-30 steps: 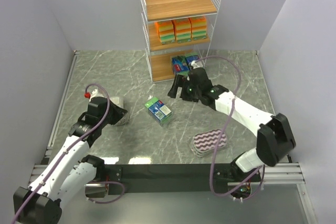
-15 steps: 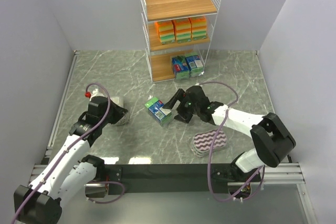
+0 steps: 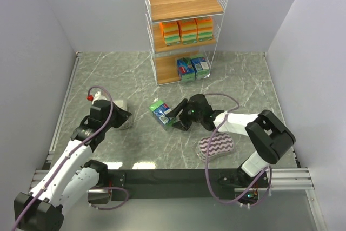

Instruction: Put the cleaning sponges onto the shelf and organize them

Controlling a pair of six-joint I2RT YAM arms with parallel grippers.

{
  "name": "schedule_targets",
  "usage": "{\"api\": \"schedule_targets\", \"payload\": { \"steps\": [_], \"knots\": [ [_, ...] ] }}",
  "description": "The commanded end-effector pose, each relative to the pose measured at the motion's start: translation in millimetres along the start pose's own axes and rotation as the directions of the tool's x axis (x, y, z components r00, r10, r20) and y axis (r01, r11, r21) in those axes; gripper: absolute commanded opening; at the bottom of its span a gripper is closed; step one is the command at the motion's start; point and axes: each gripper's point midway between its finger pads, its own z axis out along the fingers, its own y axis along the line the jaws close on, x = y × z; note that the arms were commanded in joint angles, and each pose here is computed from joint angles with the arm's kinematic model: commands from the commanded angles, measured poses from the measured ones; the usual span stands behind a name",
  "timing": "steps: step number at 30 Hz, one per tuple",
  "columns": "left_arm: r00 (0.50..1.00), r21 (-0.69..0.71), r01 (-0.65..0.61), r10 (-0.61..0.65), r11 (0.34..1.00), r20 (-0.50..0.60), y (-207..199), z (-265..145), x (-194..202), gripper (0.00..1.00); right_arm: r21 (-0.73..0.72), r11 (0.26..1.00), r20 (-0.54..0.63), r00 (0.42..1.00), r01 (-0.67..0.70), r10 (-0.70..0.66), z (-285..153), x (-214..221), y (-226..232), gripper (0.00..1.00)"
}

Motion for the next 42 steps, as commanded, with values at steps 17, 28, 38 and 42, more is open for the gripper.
{"api": "schedule_targets", "payload": {
  "steps": [17, 28, 38, 42],
  "knots": [
    [1.0, 0.003, -0.008, 0.008, 1.0, 0.028, -0.3, -4.2, -4.9, 0.01, -0.038, 0.997, -0.047, 0.997, -0.065, 0.064, 34.8, -4.7, -6.1, 0.2],
    [1.0, 0.012, -0.006, 0.006, 1.0, 0.025, -3.1, -3.9, -5.1, 0.01, -0.146, 0.989, 0.065, 0.998, -0.011, 0.021, -11.1, -31.3, 27.8, 0.0],
    [1.0, 0.015, -0.014, 0.013, 1.0, 0.026, -6.6, -5.3, -7.5, 0.01, -0.172, 0.985, 0.171, 0.984, -0.027, 0.057, -9.7, -97.7, 62.6, 0.0],
    [0.999, 0.013, -0.017, 0.017, 1.0, 0.039, -7.1, -9.0, -10.9, 0.01, -0.192, 0.981, 0.197, 0.978, -0.03, 0.068, 1.2, -115.8, 79.6, 0.0]
  ]
}}
